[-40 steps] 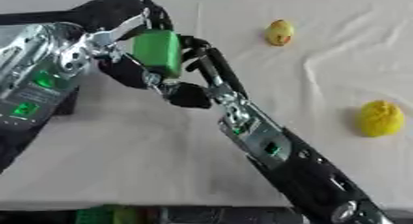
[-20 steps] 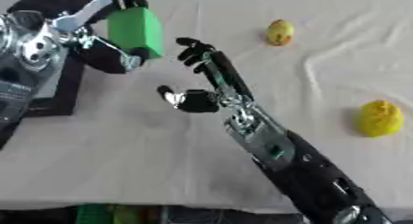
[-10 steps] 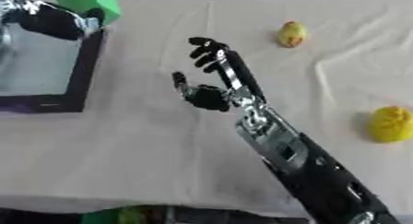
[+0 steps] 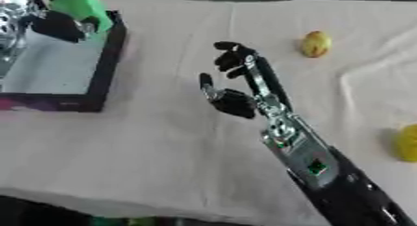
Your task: Pick up the objects with one hand, pass them to the other hand, and then place them into the box on the other side of the table.
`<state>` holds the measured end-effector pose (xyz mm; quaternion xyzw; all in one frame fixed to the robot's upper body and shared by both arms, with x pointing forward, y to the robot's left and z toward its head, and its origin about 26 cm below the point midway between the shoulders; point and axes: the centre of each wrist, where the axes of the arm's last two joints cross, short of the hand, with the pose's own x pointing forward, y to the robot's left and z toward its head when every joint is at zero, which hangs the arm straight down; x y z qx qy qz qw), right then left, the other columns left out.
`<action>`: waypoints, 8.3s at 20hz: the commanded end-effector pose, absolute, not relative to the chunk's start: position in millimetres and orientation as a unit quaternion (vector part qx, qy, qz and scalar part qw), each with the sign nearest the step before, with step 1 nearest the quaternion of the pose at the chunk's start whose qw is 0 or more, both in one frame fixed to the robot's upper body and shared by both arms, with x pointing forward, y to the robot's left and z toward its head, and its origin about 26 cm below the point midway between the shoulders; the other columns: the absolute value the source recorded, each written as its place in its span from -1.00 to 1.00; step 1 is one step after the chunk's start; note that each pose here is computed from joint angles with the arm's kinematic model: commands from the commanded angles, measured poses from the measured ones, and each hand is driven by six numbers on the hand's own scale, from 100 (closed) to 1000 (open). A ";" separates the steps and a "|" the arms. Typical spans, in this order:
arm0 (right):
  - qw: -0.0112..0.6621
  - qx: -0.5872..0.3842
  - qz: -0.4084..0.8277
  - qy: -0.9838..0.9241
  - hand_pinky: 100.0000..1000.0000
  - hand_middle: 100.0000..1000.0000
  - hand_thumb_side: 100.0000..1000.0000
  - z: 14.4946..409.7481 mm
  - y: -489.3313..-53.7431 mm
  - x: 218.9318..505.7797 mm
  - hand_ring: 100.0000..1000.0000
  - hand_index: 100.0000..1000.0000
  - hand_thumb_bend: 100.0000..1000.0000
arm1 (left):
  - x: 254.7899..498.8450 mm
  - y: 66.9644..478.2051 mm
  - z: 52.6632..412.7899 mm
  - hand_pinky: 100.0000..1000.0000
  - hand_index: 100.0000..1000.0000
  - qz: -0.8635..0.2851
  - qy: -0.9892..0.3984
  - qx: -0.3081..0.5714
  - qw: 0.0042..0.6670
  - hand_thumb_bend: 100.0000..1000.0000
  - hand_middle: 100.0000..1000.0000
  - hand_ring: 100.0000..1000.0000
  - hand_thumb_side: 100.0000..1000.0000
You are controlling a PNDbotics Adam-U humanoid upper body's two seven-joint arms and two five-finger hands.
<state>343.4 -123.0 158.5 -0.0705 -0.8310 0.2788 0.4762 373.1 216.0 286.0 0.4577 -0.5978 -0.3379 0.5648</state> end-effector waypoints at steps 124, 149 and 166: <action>0.631 -0.426 0.441 -0.475 0.70 0.54 -0.86 195.5 -370.8 276.9 0.66 0.69 -0.15 | 363.5 240.9 229.1 0.22 0.47 -0.103 -0.802 0.335 0.485 -1.00 0.16 0.29 0.03; 0.642 -0.432 0.411 -0.482 0.65 0.18 -1.00 176.3 -370.8 286.2 0.47 0.38 -0.40 | 362.5 237.6 227.6 0.21 0.44 -0.105 -0.806 0.329 0.481 -1.00 0.19 0.29 0.03; 0.626 -0.463 0.417 -0.468 0.66 0.24 -1.00 173.2 -372.5 285.9 0.47 0.47 -0.40 | 362.3 236.6 223.9 0.21 0.44 -0.113 -0.801 0.327 0.488 -1.00 0.19 0.30 0.05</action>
